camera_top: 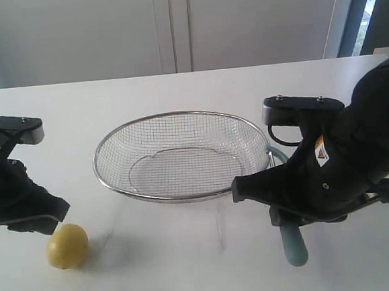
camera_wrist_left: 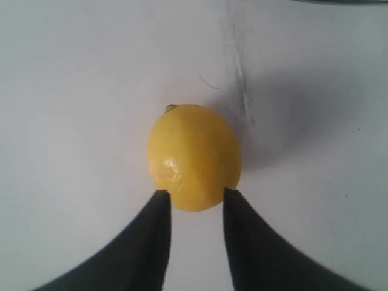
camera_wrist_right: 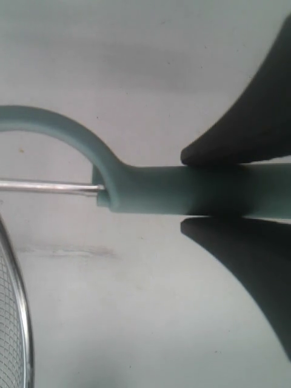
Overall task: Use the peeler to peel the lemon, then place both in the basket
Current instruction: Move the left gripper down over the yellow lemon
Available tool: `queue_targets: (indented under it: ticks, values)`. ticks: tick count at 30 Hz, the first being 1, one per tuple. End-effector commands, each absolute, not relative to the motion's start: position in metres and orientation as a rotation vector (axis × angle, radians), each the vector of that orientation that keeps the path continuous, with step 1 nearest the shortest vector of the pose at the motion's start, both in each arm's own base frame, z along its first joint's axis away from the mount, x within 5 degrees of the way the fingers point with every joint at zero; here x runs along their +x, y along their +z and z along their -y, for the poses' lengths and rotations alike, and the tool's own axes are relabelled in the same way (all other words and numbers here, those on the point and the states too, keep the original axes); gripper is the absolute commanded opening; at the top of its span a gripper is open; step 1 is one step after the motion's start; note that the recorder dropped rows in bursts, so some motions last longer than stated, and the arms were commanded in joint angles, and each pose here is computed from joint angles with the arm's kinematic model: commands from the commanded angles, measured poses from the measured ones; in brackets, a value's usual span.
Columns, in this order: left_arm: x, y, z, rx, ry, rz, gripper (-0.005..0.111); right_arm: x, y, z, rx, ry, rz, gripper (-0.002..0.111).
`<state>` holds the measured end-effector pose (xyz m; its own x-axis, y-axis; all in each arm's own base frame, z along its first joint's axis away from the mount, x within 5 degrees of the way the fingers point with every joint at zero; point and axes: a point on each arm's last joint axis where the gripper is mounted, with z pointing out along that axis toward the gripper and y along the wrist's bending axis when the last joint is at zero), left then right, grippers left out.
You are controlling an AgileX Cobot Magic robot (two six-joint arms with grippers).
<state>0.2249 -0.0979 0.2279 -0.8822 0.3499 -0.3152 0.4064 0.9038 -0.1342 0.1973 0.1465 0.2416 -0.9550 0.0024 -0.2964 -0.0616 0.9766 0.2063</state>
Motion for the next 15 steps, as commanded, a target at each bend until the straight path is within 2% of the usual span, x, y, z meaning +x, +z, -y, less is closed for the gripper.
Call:
queue_targets:
  ticks: [1, 8, 15]
  values:
    - [0.2230, 0.2292, 0.0996, 0.566, -0.299, -2.795, 0.054, 0.1969, 0.2442, -0.1457, -0.044, 0.318, -2.813, 0.000]
    - [0.2230, 0.2292, 0.0996, 0.555, -0.300, -2.798, 0.074, 0.1973, 0.2444, -0.1460, -0.044, 0.322, -2.807, 0.000]
    - [0.2248, 0.2296, 0.1000, 0.531, -0.302, -2.784, 0.079, 0.1973, 0.2444, -0.1460, -0.044, 0.322, -2.807, 0.000]
